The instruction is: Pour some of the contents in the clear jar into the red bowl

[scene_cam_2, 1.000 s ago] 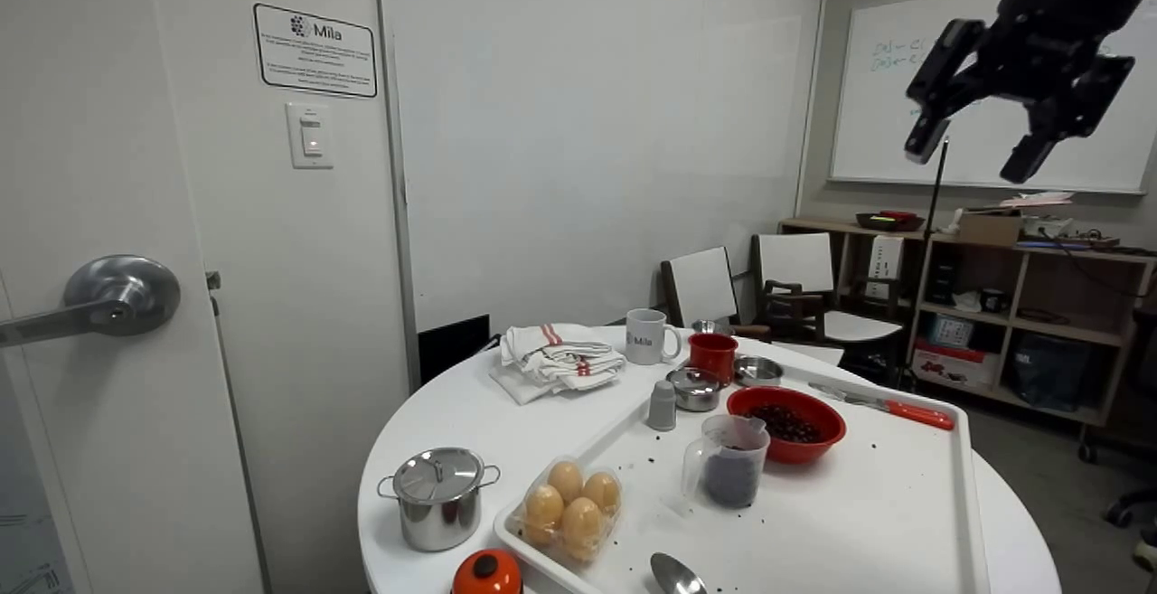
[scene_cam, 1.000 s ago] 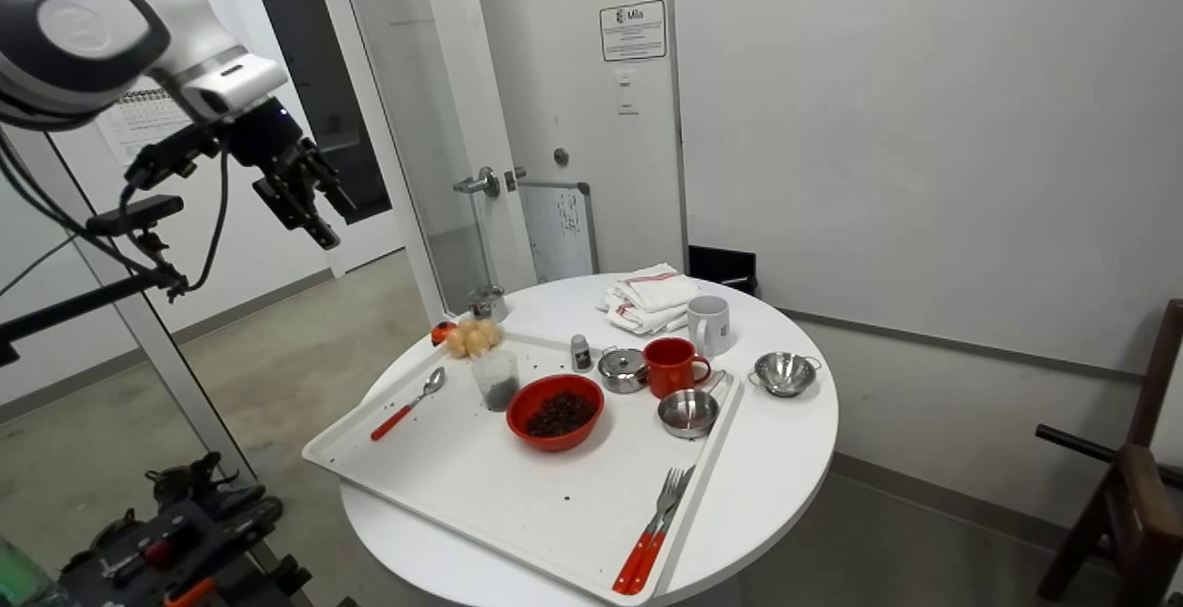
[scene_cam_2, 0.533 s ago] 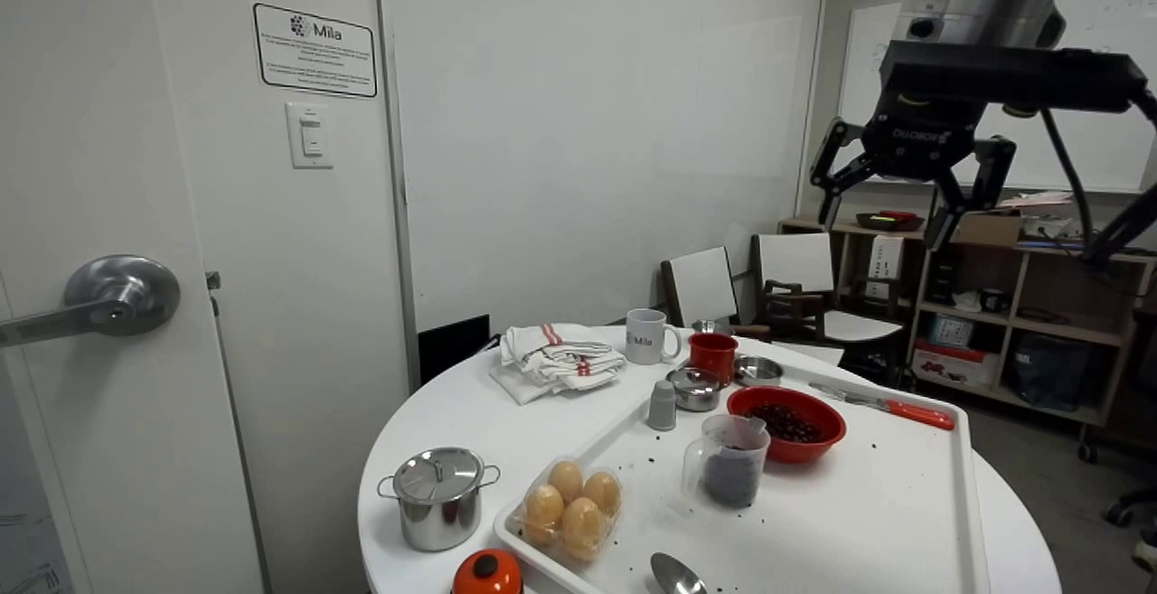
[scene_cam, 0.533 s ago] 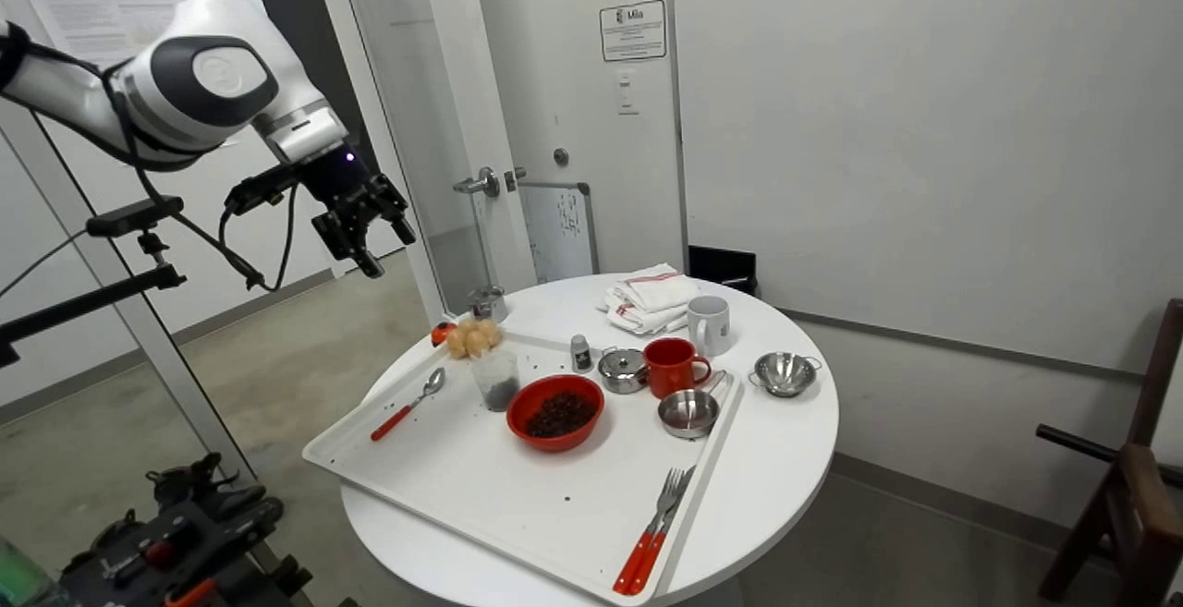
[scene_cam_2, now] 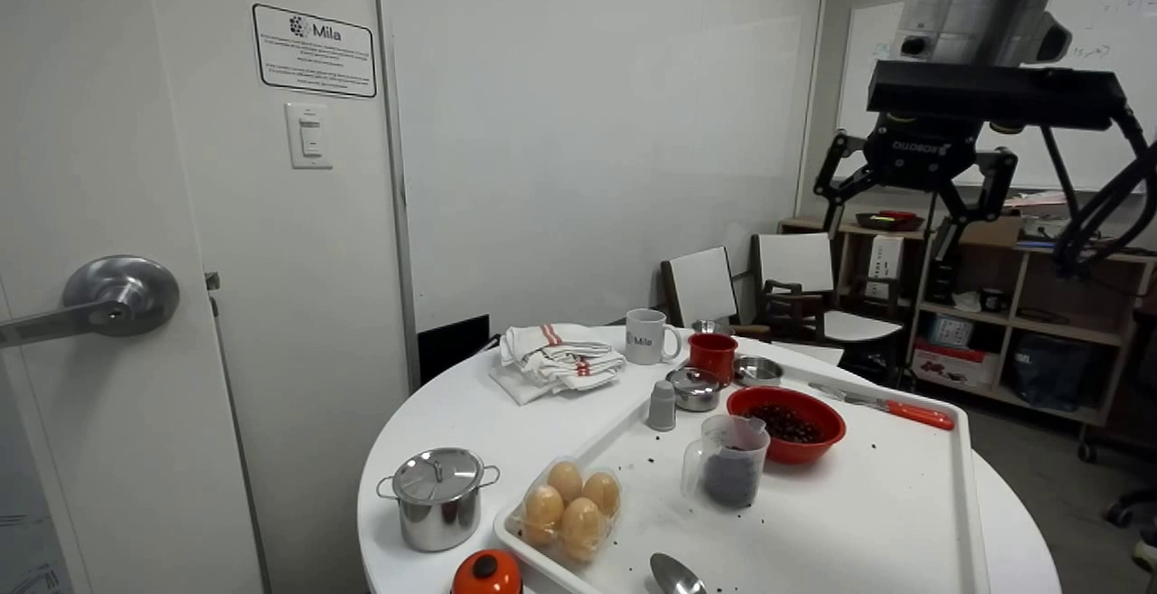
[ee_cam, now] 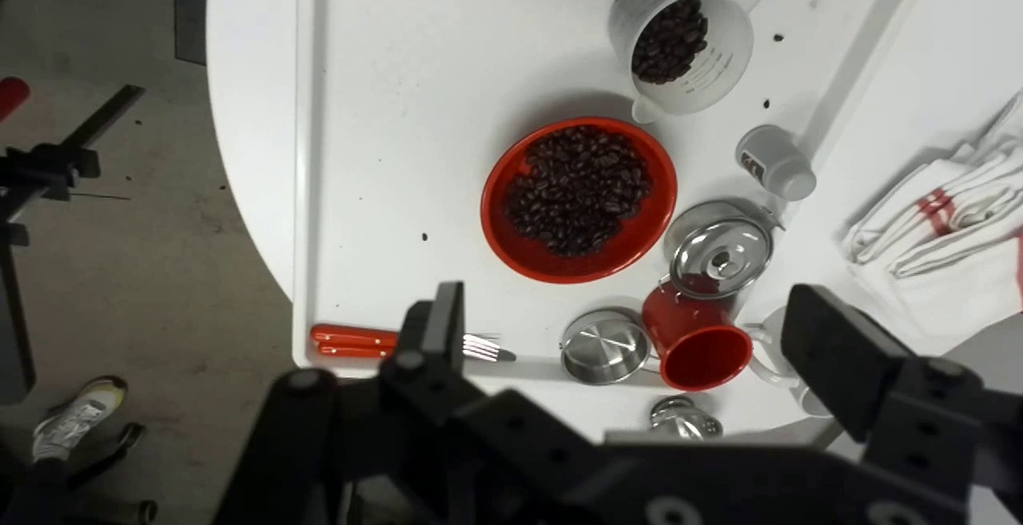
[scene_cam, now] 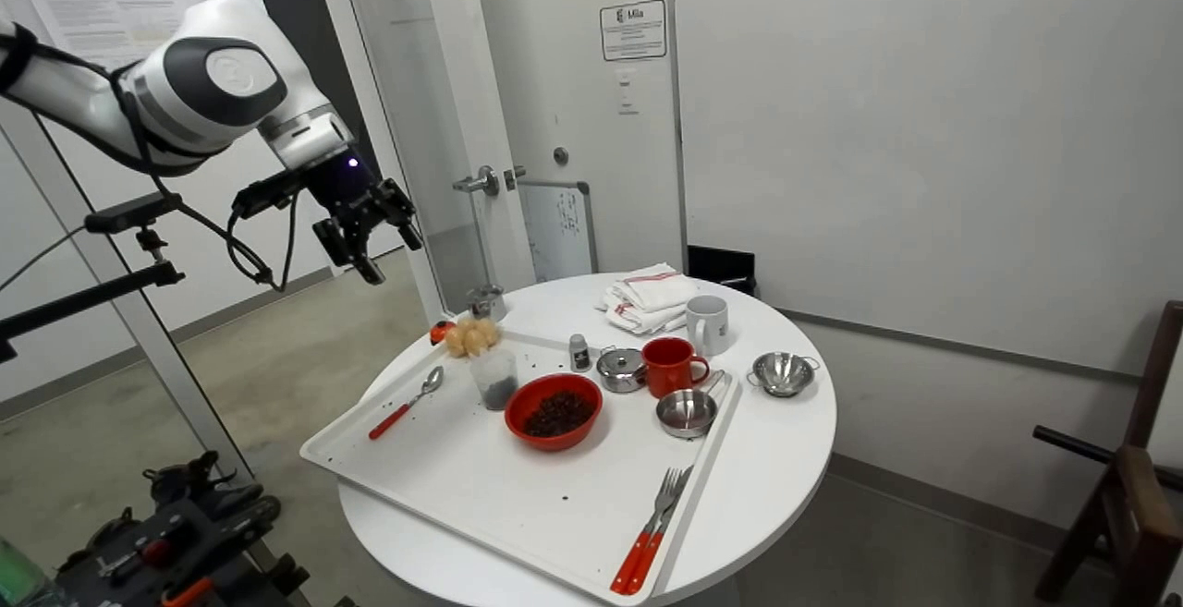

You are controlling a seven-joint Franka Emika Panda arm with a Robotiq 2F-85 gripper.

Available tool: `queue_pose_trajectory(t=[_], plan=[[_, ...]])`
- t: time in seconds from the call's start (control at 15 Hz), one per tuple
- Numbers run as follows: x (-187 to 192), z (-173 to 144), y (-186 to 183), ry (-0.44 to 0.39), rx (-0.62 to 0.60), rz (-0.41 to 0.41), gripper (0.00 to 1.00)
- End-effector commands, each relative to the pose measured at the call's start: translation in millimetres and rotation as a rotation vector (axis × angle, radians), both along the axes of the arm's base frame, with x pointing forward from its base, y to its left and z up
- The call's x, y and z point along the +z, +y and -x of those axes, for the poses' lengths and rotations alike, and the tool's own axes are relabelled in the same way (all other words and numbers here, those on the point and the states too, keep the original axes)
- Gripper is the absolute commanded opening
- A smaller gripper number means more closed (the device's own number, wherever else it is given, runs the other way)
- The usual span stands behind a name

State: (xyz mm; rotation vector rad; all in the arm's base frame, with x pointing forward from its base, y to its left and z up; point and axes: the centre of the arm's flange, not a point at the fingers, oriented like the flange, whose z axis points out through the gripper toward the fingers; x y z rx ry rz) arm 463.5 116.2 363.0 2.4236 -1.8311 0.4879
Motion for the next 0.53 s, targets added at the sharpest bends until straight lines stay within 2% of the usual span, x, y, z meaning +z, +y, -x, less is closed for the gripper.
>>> queue_pose_trajectory(t=[0.0, 0.27, 0.47], plan=[[-23.8, 3.9, 19.4, -0.046, -0.120, 0.048, 1.00], [-36.6, 7.4, 46.5, -0.115, -0.243, 0.076, 1.00], [-47.9, -0.9, 58.9, -0.132, -0.245, 0.113, 1.00]])
